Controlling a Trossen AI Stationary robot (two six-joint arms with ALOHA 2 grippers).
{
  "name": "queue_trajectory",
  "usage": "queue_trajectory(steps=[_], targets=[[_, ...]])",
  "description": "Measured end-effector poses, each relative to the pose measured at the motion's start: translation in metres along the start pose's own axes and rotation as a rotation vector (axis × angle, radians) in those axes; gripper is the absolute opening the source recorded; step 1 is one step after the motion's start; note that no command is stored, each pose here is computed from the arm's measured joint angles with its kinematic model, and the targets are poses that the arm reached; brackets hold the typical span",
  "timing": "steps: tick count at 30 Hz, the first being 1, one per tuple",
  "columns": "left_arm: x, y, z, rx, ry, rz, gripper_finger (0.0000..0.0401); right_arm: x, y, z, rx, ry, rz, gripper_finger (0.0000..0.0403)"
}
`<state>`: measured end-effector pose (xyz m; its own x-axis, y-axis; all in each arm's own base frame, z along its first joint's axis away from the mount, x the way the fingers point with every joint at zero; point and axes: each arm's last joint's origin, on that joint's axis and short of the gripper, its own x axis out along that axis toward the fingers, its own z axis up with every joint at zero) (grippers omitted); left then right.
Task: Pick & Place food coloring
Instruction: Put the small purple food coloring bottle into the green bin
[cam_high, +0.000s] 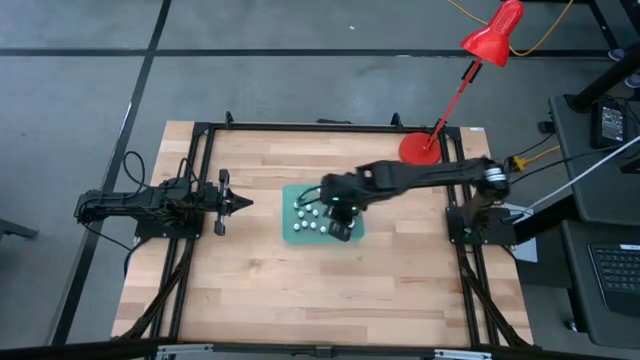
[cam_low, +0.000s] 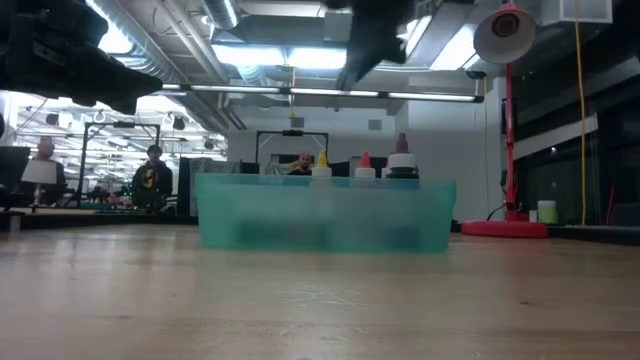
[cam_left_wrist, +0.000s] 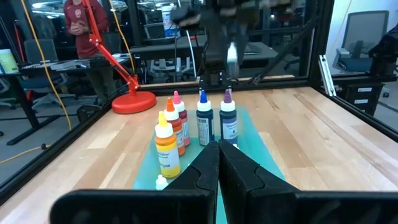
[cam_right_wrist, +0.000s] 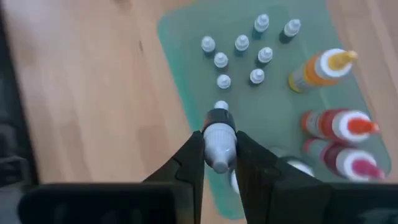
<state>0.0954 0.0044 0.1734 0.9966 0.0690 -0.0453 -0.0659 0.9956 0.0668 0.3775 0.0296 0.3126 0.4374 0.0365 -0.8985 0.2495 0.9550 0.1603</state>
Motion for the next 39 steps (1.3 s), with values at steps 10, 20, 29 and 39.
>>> queue_trajectory(steps=[10, 20, 29, 39], targets=[[0.0, 0.0, 0.0, 0.0, 0.001, 0.0, 0.0004, 0.064, -0.015, 0.013, -0.121, 0.175, 0.004, 0.008], [0.0, 0.0, 0.0, 0.0, 0.0, 0.0, 0.0004, 0.093, -0.03, 0.016, -0.144, 0.207, -0.057, 0.0082], [0.0, 0.0, 0.0, 0.0, 0.0, 0.0, 0.0004, 0.127, -0.034, 0.011, -0.19, 0.279, -0.074, 0.0082], [0.0, 0.0, 0.0, 0.0, 0.0, 0.0, 0.0004, 0.138, -0.046, 0.016, -0.17, 0.234, -0.111, 0.0079]])
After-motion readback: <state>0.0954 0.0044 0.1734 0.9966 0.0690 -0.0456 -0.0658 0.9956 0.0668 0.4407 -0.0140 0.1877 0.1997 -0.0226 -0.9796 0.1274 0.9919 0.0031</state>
